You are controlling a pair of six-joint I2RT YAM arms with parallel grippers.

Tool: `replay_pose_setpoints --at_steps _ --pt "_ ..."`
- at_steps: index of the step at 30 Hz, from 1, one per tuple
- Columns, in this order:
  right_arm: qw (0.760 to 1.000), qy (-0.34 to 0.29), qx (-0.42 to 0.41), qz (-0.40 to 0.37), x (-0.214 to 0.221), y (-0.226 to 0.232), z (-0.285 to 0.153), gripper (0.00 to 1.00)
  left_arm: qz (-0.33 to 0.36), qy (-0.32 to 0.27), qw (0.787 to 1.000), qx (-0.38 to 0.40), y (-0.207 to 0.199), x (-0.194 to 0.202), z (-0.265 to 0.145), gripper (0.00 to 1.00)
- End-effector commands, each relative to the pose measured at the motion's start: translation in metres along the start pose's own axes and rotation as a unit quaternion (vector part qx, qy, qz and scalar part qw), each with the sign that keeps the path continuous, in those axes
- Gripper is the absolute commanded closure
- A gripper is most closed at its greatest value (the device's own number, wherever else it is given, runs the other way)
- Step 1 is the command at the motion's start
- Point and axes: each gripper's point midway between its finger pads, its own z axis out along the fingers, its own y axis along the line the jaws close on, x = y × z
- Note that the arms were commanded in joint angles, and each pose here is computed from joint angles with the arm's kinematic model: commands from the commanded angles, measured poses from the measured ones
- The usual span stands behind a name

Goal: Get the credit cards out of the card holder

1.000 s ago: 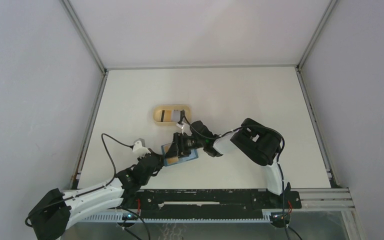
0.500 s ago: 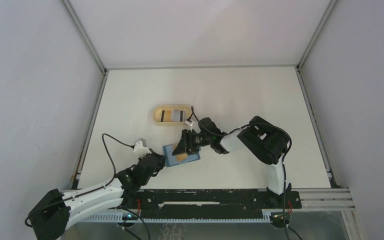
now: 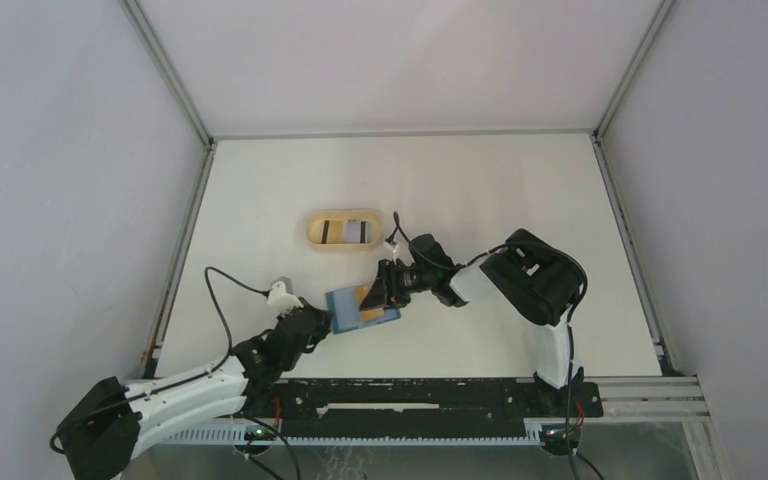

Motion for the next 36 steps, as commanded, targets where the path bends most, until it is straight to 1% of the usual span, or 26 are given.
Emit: replay_pose_setpoints --at_steps 1,4,7,8,10,13,14,17,19,21,24,25,26,28,29,32,36 --pt "1.0 -0.005 0.021 -0.01 -0.001 -0.014 -0.014 0.51 0.012 0.009 1.0 -0.007 0.005 0.004 -0.001 1.0" --pt "0.999 -0.01 0.027 -0.013 -0.003 -0.016 -0.017 0.55 0.013 0.008 1.0 -0.006 0.003 0.004 -0.001 1.0" --pt "0.999 -0.015 0.033 -0.016 -0.006 -0.016 -0.02 0.65 0.015 0.008 1.0 -0.008 0.004 0.004 0.0 1.0" --pt "0.999 -0.015 0.035 -0.016 -0.006 -0.016 -0.021 0.72 0.015 0.009 1.0 -0.009 0.004 0.004 0.0 1.0" --pt "0.999 -0.018 0.041 -0.017 -0.008 -0.016 -0.025 0.8 0.015 0.009 1.0 -0.009 0.003 0.003 -0.001 1.0" --pt "0.998 -0.021 0.049 -0.017 -0.011 -0.014 -0.031 0.97 0.018 0.005 1.0 -0.009 0.0 -0.001 -0.002 1.0" --pt "0.998 -0.022 0.052 -0.017 -0.012 -0.013 -0.034 1.0 0.022 0.005 1.0 -0.012 0.0 -0.003 -0.002 1.0" --pt "0.996 -0.034 0.073 -0.029 -0.022 -0.007 -0.048 1.0 0.023 0.004 1.0 -0.008 -0.007 -0.009 -0.003 1.0" --pt "0.994 -0.057 0.078 -0.051 -0.038 0.003 -0.06 1.0 0.021 0.003 1.0 -0.003 -0.011 -0.012 -0.003 1.0" --pt "0.991 -0.087 0.073 -0.068 -0.063 0.02 -0.071 1.0 0.022 -0.001 1.0 -0.004 -0.009 -0.014 -0.003 1.0" --pt "0.984 -0.133 0.069 -0.094 -0.111 0.053 -0.078 1.0 0.024 -0.003 1.0 -0.006 -0.007 -0.015 -0.005 1.0" --pt "0.983 -0.138 0.07 -0.096 -0.124 0.059 -0.074 1.0 0.023 -0.003 1.0 -0.004 -0.008 -0.015 -0.005 1.0" --pt "0.98 -0.155 0.061 -0.11 -0.147 0.077 -0.072 1.0 0.022 -0.002 1.0 -0.003 -0.008 -0.016 -0.006 1.0" --pt "0.979 -0.162 0.064 -0.107 -0.17 0.083 -0.057 1.0 0.023 -0.004 1.0 0.0 -0.009 -0.017 -0.008 1.0" --pt "0.977 -0.172 0.051 -0.114 -0.189 0.099 -0.052 1.0 0.025 -0.006 1.0 0.001 -0.009 -0.018 -0.008 1.0" --pt "0.979 -0.171 0.047 -0.103 -0.221 0.103 -0.027 1.0 0.033 -0.01 0.999 0.0 -0.009 -0.021 -0.01 1.0" --pt "0.983 -0.148 0.064 -0.091 -0.238 0.093 0.009 1.0 0.041 -0.008 0.999 0.005 -0.009 -0.02 -0.01 1.0"
